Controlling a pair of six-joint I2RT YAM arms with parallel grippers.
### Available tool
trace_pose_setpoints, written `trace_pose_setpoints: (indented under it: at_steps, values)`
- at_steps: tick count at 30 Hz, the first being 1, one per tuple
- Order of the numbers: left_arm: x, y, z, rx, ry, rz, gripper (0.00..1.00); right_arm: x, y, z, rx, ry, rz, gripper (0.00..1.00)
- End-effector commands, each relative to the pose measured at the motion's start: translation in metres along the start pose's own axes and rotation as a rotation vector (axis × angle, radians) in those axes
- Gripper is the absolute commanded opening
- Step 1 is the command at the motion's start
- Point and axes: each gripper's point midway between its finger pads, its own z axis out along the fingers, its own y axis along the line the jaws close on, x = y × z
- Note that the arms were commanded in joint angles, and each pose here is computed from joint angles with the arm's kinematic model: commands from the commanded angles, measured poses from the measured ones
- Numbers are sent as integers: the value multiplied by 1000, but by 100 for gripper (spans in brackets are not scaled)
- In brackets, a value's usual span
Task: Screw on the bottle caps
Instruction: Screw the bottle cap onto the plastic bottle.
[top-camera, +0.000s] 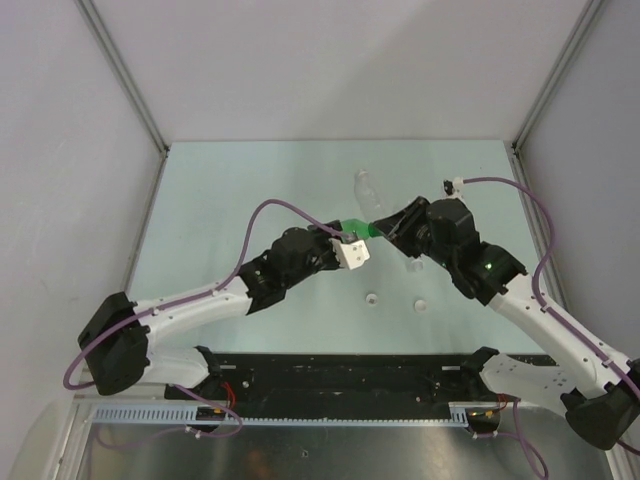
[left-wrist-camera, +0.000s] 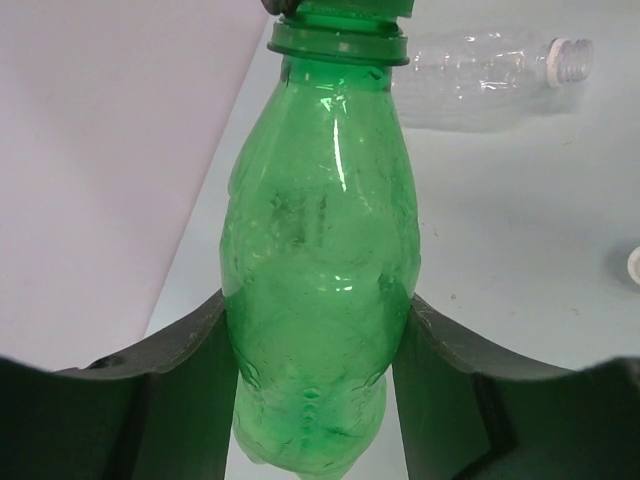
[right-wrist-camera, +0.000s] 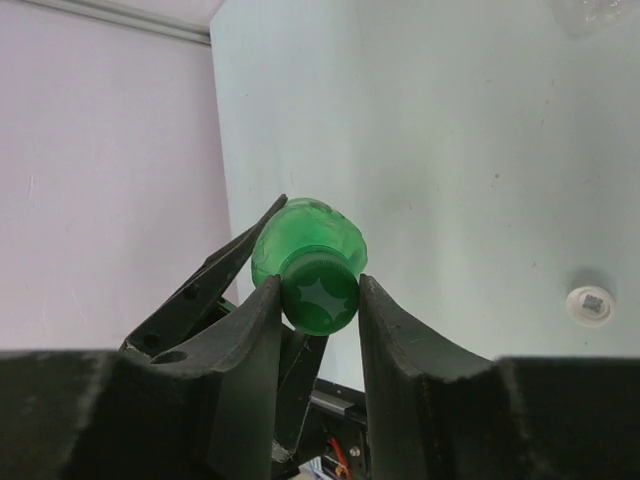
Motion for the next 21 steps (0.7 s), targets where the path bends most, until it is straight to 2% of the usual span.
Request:
trace_pose_setpoints:
  at_steps: [1, 3, 4, 6, 7, 13, 16, 19, 21]
  values:
    - [-43, -12, 1, 31, -193, -68, 0, 0, 25, -11, -99, 5, -2, 43]
    - [-34, -21, -1, 65, -189, -106, 0, -6, 29, -18, -127, -22, -54, 67]
    - [-30, -25, -1, 78, -183, -125, 0, -9, 34, -23, -154, -34, -84, 76]
    - [-19, -35, -4, 101, -164, -150, 0, -12, 47, -37, -231, -47, -154, 91]
    - [-14, -39, -5, 106, -153, -165, 0, -14, 54, -44, -268, -61, -186, 95]
    - [-2, -43, -8, 111, -129, -238, 0, -25, 68, -83, -383, -131, -327, 99]
    - [-13, -43, -16, 179, -201, -281, 0, -29, 58, -89, -366, -155, -436, 99]
    - [-28, -44, -31, 309, -311, -373, 0, -35, 52, -92, -370, -199, -670, 99]
    - [-39, -46, -44, 393, -381, -402, 0, -22, 58, -100, -480, -172, -906, 99]
